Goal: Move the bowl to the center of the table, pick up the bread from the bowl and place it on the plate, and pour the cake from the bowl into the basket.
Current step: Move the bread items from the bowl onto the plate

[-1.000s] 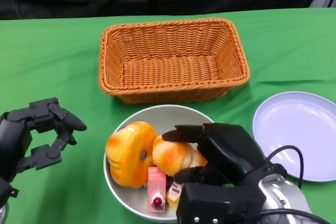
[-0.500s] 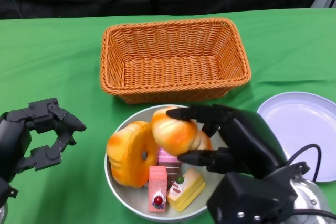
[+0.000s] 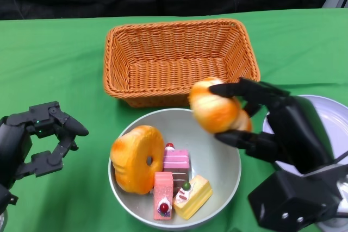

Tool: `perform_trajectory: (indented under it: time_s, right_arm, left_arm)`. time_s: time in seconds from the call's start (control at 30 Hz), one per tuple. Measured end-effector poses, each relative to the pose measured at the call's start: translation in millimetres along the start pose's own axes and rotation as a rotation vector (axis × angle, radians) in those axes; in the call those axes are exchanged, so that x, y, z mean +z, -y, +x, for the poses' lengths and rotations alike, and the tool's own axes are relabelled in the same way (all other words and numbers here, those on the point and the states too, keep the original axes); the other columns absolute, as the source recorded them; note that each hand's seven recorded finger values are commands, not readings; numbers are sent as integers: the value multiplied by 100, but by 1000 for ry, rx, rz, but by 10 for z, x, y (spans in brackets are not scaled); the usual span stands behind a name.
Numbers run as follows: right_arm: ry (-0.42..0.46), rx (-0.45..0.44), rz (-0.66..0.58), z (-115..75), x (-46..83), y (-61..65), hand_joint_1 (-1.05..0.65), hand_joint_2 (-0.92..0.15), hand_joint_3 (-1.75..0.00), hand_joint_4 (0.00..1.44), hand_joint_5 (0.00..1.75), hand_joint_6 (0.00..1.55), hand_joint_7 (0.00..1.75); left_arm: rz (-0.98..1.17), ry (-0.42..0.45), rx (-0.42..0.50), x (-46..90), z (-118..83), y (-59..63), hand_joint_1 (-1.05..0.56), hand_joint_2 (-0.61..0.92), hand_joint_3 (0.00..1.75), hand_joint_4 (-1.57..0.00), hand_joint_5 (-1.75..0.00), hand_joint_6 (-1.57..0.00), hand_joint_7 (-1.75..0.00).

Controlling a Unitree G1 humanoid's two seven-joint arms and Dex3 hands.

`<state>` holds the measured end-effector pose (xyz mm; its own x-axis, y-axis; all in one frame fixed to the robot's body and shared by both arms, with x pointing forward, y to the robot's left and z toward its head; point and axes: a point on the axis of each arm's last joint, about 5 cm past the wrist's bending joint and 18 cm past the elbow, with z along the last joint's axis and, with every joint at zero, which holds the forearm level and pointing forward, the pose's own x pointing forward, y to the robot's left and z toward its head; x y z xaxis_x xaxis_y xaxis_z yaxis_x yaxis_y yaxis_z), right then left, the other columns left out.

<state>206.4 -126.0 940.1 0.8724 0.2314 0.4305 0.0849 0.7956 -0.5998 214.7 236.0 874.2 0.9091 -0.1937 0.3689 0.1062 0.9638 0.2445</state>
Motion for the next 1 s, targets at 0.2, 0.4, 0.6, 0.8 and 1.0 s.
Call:
perform_trajectory:
  time_s: [0.2, 0.4, 0.6, 0.8, 1.0]
  right_arm:
    - [-26, -53, -99, -44, -191, 125, -20, -91, -5, 70, 146, 80, 88]
    - [-72, -89, -167, -82, -327, 208, -18, -89, -2, 73, 142, 86, 80]
    - [-119, -113, -235, -146, -473, 266, -17, -89, -1, 74, 135, 89, 69]
    - [-178, -136, -263, -212, -588, 311, -14, -89, -1, 74, 135, 91, 67]
    - [-259, -131, -279, -287, -700, 341, -15, -89, 0, 73, 139, 93, 64]
  left_arm:
    - [6, -2, -1, 3, -1, -17, 3, 62, 90, -83, -147, -87, -106]
    - [11, -7, -2, 0, -8, -36, 2, 63, 88, -83, -146, -87, -106]
    - [10, -16, 1, -2, -9, -53, 4, 65, 86, -82, -146, -86, -106]
    - [13, -20, 1, 1, -10, -70, 4, 66, 83, -82, -146, -87, -106]
    - [12, -19, 5, 3, -11, -82, 5, 66, 82, -81, -148, -87, -106]
